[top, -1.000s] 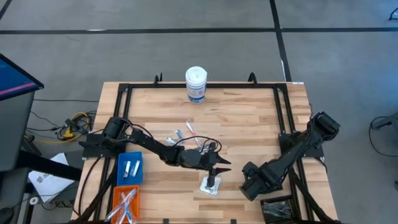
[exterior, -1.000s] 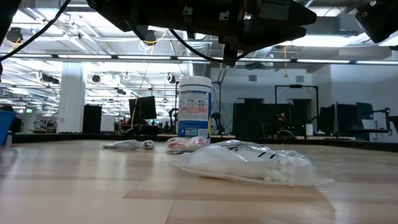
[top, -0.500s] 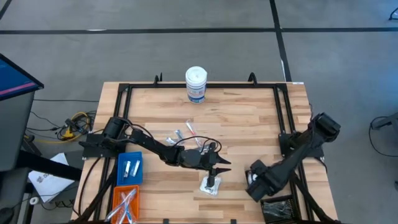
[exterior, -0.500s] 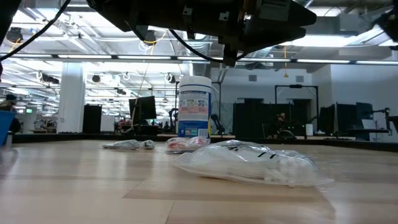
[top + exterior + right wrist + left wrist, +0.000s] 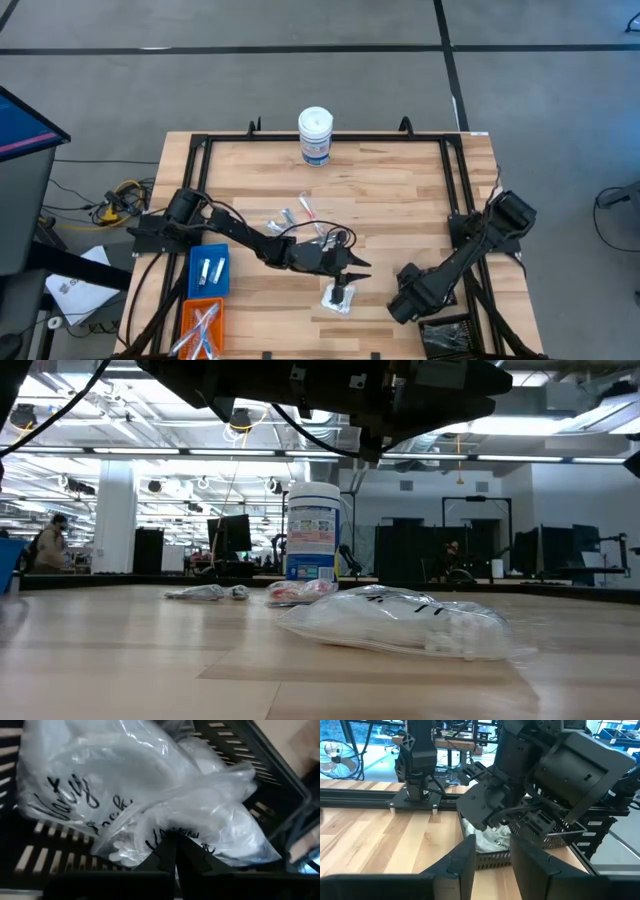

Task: Pick & Place Travel size toiletries
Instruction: Put the white cotton swab pack into the top black bin, then put the black comb into the bottom black bin

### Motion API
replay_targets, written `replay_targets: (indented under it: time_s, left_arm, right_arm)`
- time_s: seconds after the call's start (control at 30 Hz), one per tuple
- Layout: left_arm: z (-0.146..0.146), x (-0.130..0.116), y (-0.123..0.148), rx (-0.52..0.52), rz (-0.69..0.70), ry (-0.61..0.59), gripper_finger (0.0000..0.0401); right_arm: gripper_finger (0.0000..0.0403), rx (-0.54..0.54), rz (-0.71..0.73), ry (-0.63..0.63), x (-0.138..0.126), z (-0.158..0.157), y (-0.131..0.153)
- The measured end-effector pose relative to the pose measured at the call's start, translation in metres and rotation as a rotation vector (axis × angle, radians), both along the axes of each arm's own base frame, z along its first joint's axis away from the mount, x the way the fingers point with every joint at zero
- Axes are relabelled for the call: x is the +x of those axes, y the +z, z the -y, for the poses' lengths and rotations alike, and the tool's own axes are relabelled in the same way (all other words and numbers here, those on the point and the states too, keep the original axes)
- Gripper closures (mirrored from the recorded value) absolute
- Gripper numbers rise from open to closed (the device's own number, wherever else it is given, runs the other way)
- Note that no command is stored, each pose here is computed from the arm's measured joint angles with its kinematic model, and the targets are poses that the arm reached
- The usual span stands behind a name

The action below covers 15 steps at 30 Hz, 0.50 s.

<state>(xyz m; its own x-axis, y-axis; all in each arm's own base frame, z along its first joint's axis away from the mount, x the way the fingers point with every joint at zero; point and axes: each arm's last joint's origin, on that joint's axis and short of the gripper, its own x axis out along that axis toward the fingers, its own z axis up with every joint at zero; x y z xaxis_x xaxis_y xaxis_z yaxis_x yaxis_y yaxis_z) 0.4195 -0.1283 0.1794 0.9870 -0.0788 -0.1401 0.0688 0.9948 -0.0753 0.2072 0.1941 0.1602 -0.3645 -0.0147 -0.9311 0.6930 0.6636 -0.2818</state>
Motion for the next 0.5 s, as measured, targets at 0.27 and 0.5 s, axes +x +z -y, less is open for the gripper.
replay_targets:
  time_s: [0.27,0.5]
  left_arm:
    - [0.0,0.0,0.0,0.0,0.0,-0.001,0.0287]
    - [0.0,0.0,0.0,0.001,0.0,-0.001,0.0287]
  right_arm:
    - [0.0403,-0.044,0.017,-0.026,-0.004,0.002,0.006]
    - [0.0403,-0.139,0.169,-0.076,-0.017,0.003,0.051]
